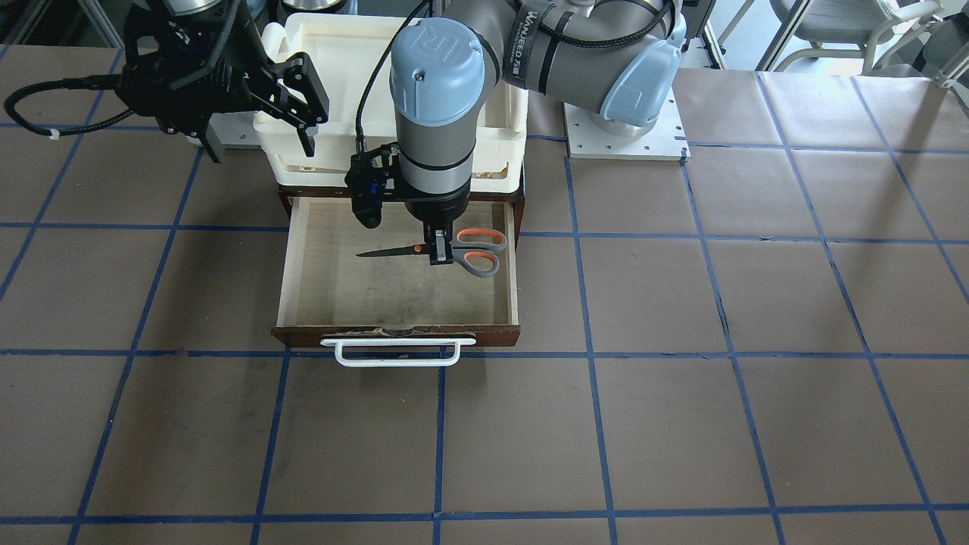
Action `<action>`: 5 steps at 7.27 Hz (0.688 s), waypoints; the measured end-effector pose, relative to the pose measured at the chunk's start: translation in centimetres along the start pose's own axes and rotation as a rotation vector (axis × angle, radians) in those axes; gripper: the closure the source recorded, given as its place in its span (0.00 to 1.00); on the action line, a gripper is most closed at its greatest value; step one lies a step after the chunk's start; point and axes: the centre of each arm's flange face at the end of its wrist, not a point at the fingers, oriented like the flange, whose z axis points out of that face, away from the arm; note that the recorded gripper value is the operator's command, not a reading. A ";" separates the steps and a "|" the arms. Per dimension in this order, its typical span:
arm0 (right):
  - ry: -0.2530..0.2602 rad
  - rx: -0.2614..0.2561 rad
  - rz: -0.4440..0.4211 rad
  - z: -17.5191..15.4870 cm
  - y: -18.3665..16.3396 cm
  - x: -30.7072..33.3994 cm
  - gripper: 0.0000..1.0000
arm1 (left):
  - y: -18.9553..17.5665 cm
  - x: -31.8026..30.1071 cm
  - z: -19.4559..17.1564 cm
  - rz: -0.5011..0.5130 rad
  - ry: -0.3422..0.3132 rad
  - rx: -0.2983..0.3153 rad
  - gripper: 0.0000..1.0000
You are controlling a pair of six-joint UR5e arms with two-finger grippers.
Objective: Place scissors in drawer with both arms
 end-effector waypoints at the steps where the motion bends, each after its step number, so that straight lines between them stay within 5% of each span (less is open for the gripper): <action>1: -0.002 -0.009 -0.001 0.1 0.1 0.1 0.00 | -0.1 -0.2 0.2 0.009 -0.012 0.009 1.00; 2: -0.005 -0.012 -0.004 0.0 0.2 0.1 0.00 | -0.2 -0.3 0.6 0.011 -0.016 0.010 0.93; 3: -0.007 -0.012 -0.006 -0.1 0.3 0.1 0.00 | -0.2 -0.4 1.1 0.009 -0.013 0.008 0.71; 5: -0.002 -0.008 -0.009 -0.2 0.4 0.1 0.00 | -0.3 -0.4 1.6 -0.001 -0.007 0.007 0.56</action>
